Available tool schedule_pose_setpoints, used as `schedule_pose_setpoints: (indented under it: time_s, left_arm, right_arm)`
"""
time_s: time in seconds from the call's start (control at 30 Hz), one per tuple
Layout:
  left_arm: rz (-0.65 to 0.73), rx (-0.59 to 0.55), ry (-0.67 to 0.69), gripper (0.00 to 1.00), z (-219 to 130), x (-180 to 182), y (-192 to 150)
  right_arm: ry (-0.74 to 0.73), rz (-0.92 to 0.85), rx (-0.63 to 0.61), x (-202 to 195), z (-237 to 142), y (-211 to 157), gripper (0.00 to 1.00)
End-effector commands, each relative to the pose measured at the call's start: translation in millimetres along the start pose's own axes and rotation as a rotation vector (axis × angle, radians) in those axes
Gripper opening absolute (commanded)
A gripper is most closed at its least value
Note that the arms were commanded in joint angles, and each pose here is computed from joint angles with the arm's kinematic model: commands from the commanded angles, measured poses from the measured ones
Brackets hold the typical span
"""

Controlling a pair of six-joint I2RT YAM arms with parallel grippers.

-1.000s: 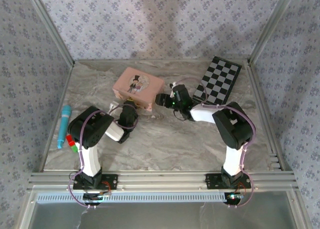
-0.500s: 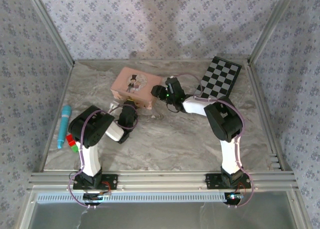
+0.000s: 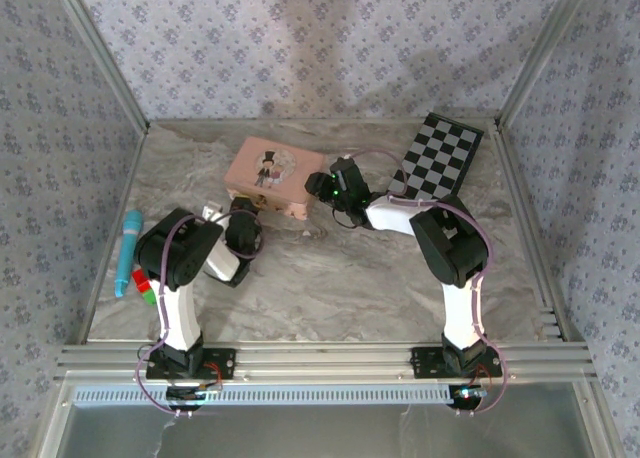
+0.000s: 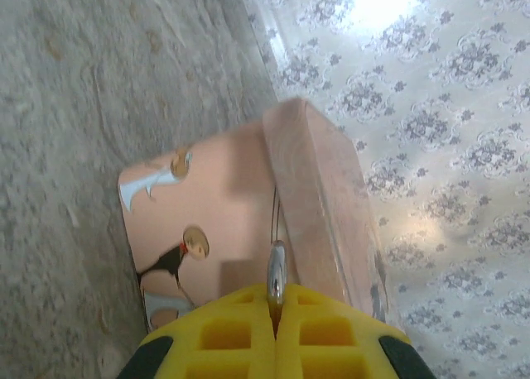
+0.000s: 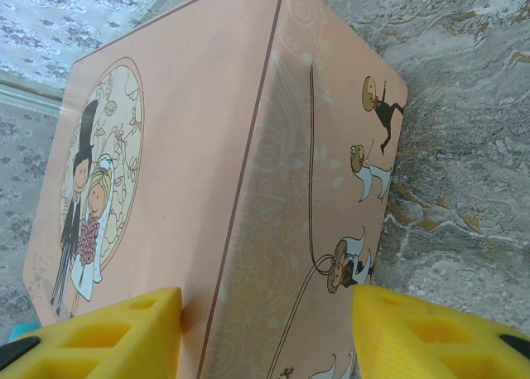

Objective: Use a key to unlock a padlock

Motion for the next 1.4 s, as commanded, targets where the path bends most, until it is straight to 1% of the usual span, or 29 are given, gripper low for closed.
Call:
schedule_pose_setpoints:
  time_s: [0.0,0.07,0.13,0.27,0.33,0.43,0.5,0.6,0.7,0.8,0.83,0.93,1.1,1.23,1.37]
  left_arm:
    - [-0.005,0.002,-0.086,0.00,0,-24,5]
    - [0.011,0.029,-0.087,0.00,-2,-27,5]
    - [0.041,0.062,-0.094,0.00,-7,-31,6]
    - [0.099,0.154,-0.067,0.00,-21,-34,12]
    - [0.159,0.225,-0.035,0.00,-31,-37,13]
    - [0.279,0.339,0.042,0.00,-48,-44,14]
    - [0.363,0.397,0.071,0.00,-63,-50,18]
    - [0.461,0.474,0.100,0.00,-83,-58,26]
    - [0.515,0.556,0.117,0.00,-100,-64,31]
    - [0.559,0.641,0.126,0.00,-117,-67,27]
    - [0.593,0.669,0.131,0.00,-122,-67,24]
    - [0.700,0.759,0.143,0.00,-137,-67,6]
    - [0.801,0.905,0.154,0.00,-155,-58,-31]
    - [0.892,0.958,0.160,0.00,-165,-51,-58]
    - [0.901,1.001,0.177,0.00,-164,-39,-79]
  right_arm:
    - [-0.194,-0.032,0.090,-38,0,-23,0.56]
    - [-0.169,-0.051,0.090,-34,-1,-21,0.57]
    - [-0.103,-0.084,0.068,-15,-4,-7,0.59]
    - [-0.033,-0.174,0.053,3,-22,9,0.69]
    - [-0.002,-0.224,0.056,11,-35,16,0.80]
    - [0.017,-0.316,0.041,21,-58,27,0.94]
    - [-0.017,-0.383,0.052,16,-73,24,1.00]
    - [-0.072,-0.452,0.062,11,-92,22,1.00]
    - [-0.148,-0.497,0.084,0,-111,19,1.00]
    - [-0.233,-0.515,0.086,-13,-128,15,1.00]
    - [-0.258,-0.515,0.079,-17,-133,15,1.00]
    - [-0.291,-0.479,0.070,-26,-142,11,1.00]
    - [-0.284,-0.431,0.060,-31,-143,11,1.00]
    - [-0.281,-0.407,0.049,-33,-141,13,1.00]
    - [-0.278,-0.384,0.049,-38,-141,13,1.00]
Point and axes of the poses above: each hand's point on the last joint's axis, 136 mm out from that joint toward the fingers, its own z axis out along the fingers, its own x axis along the line the jaws close on, y = z × x, the point moved 7 cm from there along -z, back along the fingers, and after that the axes turned 5 degrees about -z, right-handed, at the moved point
